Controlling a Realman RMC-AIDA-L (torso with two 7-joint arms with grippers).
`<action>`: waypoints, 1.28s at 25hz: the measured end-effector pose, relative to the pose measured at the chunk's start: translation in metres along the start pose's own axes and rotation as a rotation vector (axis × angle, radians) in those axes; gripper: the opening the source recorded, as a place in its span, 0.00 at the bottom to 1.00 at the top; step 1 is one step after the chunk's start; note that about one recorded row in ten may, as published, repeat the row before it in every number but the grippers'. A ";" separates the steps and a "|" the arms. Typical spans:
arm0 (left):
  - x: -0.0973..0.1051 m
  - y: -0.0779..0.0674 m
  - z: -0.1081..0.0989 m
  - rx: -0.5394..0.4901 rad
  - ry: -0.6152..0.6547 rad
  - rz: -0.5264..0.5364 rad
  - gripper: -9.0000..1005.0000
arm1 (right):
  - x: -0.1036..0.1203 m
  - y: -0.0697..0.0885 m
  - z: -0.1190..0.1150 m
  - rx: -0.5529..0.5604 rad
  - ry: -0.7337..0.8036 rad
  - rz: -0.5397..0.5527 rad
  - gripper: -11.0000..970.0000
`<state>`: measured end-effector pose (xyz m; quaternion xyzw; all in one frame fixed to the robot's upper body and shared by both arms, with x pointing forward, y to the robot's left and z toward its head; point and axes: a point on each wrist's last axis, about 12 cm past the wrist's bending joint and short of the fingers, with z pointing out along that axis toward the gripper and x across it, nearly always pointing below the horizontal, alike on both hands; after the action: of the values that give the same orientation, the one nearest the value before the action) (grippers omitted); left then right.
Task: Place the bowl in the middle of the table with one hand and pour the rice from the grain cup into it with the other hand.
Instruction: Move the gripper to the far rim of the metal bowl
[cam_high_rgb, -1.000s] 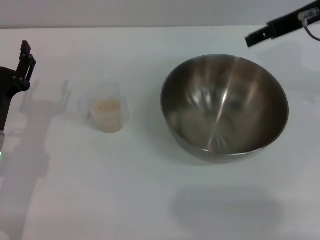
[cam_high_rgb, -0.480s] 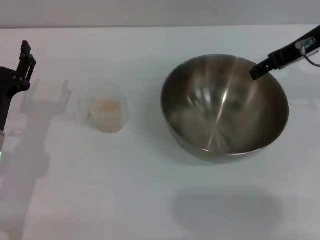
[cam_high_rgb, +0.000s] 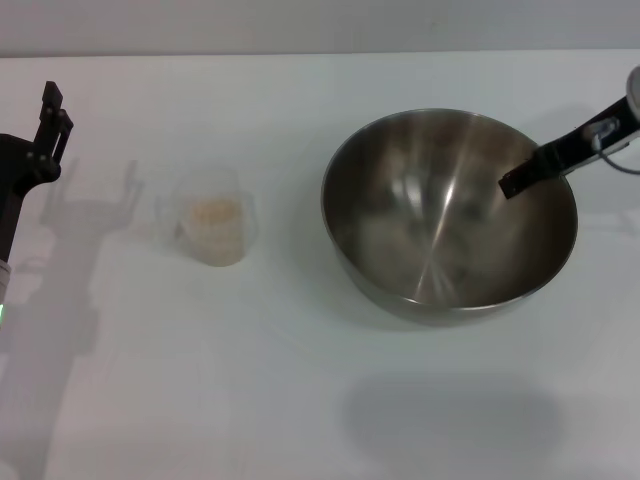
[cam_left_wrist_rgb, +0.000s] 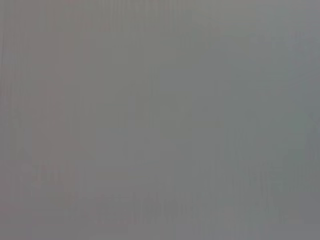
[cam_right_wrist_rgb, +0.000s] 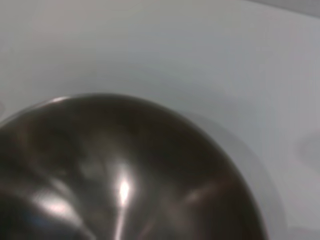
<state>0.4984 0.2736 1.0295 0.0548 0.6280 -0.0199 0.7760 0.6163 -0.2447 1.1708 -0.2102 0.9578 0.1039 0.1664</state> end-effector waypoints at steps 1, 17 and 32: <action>0.000 0.000 0.000 0.000 0.000 0.000 0.74 | 0.001 0.000 0.003 -0.002 0.006 -0.002 0.67; 0.001 0.001 -0.001 -0.003 0.003 0.002 0.74 | 0.005 -0.004 0.014 0.023 -0.007 -0.017 0.43; 0.000 0.000 0.001 0.000 0.000 0.001 0.74 | 0.003 -0.011 0.013 0.029 -0.055 0.009 0.05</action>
<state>0.4995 0.2735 1.0297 0.0552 0.6281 -0.0195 0.7759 0.6223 -0.2522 1.1559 -0.2005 0.9552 0.0966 0.1952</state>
